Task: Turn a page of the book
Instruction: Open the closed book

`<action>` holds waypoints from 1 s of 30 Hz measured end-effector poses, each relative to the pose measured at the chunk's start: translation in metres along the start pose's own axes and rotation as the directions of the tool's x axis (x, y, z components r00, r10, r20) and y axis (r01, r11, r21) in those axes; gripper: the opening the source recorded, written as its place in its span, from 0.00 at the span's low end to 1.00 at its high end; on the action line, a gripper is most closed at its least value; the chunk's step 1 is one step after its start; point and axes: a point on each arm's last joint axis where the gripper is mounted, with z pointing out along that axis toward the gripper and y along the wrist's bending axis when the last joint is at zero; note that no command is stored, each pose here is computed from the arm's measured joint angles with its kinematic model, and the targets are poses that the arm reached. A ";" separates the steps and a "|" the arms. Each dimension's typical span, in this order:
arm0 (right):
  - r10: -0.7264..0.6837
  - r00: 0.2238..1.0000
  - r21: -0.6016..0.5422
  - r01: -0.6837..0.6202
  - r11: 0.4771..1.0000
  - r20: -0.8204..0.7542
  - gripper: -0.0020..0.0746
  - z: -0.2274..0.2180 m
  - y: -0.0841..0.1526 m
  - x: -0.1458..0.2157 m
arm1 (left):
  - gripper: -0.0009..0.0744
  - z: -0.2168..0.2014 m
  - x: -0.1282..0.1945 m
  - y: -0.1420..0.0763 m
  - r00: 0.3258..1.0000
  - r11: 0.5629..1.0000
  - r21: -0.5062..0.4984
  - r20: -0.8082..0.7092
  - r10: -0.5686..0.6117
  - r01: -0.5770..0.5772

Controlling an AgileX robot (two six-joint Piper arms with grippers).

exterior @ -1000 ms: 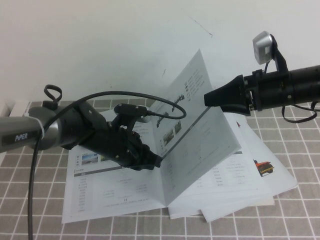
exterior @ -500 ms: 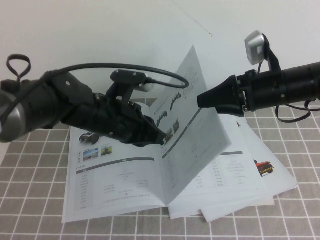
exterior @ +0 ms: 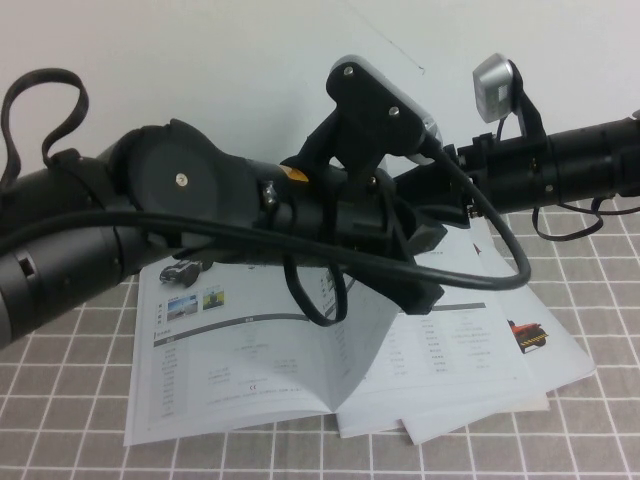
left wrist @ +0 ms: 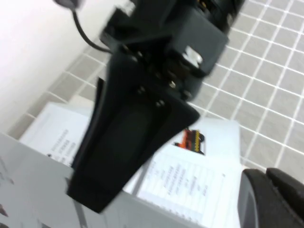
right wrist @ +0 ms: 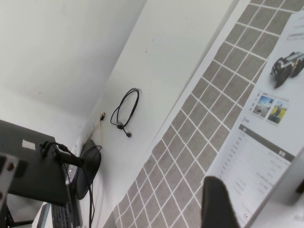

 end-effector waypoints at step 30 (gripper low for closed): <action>-0.011 1.000 0.012 0.011 1.000 -0.022 0.52 0.001 -0.001 0.002 | 0.01 0.022 0.010 0.010 0.999 0.997 -0.052 -0.027 0.047 -0.048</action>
